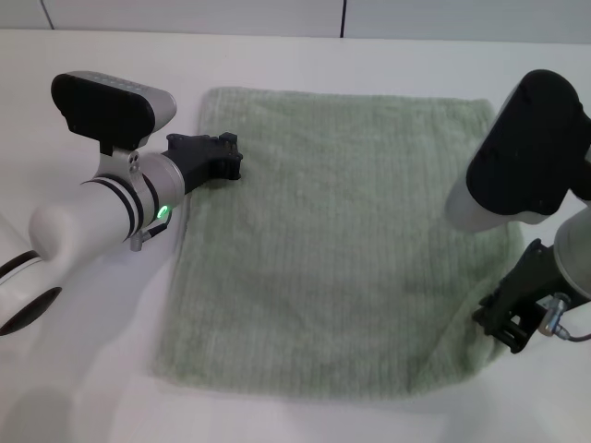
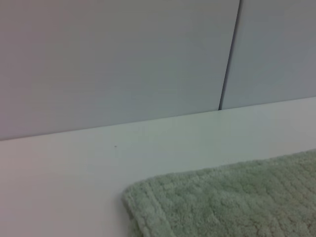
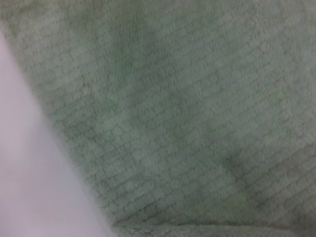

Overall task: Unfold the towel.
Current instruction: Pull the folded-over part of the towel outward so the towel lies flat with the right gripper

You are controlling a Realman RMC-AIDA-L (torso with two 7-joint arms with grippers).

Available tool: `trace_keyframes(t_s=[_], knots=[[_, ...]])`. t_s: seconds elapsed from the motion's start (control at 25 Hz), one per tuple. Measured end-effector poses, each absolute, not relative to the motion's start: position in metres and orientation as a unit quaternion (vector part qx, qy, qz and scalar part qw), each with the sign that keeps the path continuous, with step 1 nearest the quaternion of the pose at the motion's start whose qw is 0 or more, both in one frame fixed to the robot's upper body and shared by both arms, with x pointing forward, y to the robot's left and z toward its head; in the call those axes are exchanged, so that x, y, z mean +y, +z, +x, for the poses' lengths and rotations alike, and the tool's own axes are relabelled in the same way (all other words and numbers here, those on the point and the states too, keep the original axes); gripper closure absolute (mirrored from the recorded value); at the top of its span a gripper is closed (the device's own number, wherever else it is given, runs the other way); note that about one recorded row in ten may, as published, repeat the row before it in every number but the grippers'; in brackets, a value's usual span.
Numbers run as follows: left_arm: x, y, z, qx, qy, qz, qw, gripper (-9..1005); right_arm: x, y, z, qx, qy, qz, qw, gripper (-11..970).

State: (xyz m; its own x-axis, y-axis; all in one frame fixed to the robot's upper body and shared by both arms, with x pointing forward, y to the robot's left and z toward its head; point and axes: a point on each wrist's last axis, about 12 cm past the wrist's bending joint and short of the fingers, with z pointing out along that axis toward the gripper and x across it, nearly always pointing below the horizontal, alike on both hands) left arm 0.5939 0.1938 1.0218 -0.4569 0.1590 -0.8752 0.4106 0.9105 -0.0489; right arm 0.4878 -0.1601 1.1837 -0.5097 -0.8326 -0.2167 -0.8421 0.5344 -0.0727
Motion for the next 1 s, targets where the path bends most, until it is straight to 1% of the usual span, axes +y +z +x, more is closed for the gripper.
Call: trace_keyframes(t_s=[0.76, 1.0], knots=[[0.193, 1.022, 0.594, 0.845, -0.127, 0.168, 0.492, 997, -0.171, 1.166, 0.481, 0.888, 0.027, -0.453, 0.076, 899], [0.193, 1.023, 0.594, 0.845, -0.126, 0.169, 0.492, 997, -0.174, 1.162, 0.481, 0.891, 0.007, -0.448, 0.071, 899]])
